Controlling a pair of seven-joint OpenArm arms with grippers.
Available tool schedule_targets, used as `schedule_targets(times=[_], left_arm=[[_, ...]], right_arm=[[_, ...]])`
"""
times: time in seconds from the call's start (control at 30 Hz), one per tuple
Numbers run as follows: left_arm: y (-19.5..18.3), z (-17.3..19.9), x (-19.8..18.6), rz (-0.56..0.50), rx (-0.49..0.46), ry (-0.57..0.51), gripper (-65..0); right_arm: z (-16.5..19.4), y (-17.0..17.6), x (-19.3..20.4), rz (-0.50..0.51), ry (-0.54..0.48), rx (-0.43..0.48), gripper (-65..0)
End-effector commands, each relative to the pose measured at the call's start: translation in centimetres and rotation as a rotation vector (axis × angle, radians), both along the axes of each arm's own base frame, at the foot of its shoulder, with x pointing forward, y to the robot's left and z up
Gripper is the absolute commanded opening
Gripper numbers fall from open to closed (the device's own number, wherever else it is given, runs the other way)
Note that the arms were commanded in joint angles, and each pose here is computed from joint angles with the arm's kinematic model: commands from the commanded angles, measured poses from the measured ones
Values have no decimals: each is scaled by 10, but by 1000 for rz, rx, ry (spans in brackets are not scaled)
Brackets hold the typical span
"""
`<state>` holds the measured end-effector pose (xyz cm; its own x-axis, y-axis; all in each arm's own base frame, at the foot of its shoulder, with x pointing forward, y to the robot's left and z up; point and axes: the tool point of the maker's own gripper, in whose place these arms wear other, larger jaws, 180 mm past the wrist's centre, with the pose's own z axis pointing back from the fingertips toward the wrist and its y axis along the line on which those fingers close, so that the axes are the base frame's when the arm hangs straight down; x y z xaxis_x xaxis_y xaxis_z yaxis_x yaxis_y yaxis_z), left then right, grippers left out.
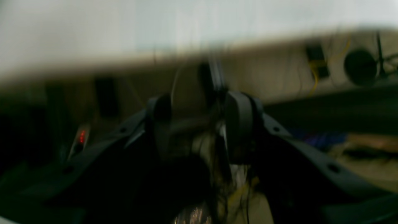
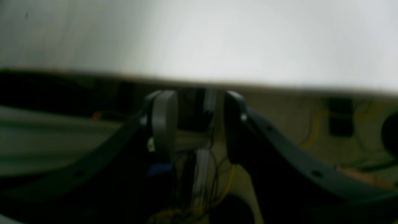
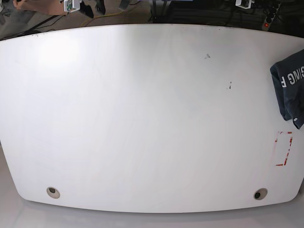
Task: Fold the T-shirt properly
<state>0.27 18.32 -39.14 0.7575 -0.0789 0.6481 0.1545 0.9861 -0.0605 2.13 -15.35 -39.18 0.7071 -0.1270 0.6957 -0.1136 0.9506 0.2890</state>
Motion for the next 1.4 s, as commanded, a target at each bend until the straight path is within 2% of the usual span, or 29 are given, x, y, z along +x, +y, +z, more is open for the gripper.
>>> schedule_targets(times=[0.0, 0.2, 0.37, 0.47, 0.63, 0.77, 0.83, 1.0, 1.23, 1.37], left_arm=[[16, -5, -14, 39, 20, 23, -393], [33, -50, -53, 127, 8, 153, -393], [42, -102, -63, 193, -22, 235, -393], [34, -132, -64, 206, -61, 284, -393], [29, -180, -67, 232, -105, 385, -393], [38, -209, -68, 267, -41, 458, -393], [37, -218, -72, 257, -15, 495, -393], [20, -237, -66, 254, -47, 556, -393], [-4, -257, -49, 293, -120, 628, -393], [-1, -260, -31, 308, -96, 610, -393]], right_arm=[[4, 3, -15, -22, 16, 27, -412], [-38, 21, -74, -31, 210, 99, -412], [-89, 33, -100, -48, 336, 144, -412], [-117, 31, -108, -78, 395, 152, -412], [-159, 27, -104, -115, 460, 157, -412], [-185, 33, -96, -18, 504, 115, -412], [-198, 35, -95, 24, 533, 95, -412], [-220, 38, -89, 70, 599, 85, -412], [-244, 14, -80, 34, 673, -10, -409], [-248, 13, -59, 31, 653, -15, -407]])
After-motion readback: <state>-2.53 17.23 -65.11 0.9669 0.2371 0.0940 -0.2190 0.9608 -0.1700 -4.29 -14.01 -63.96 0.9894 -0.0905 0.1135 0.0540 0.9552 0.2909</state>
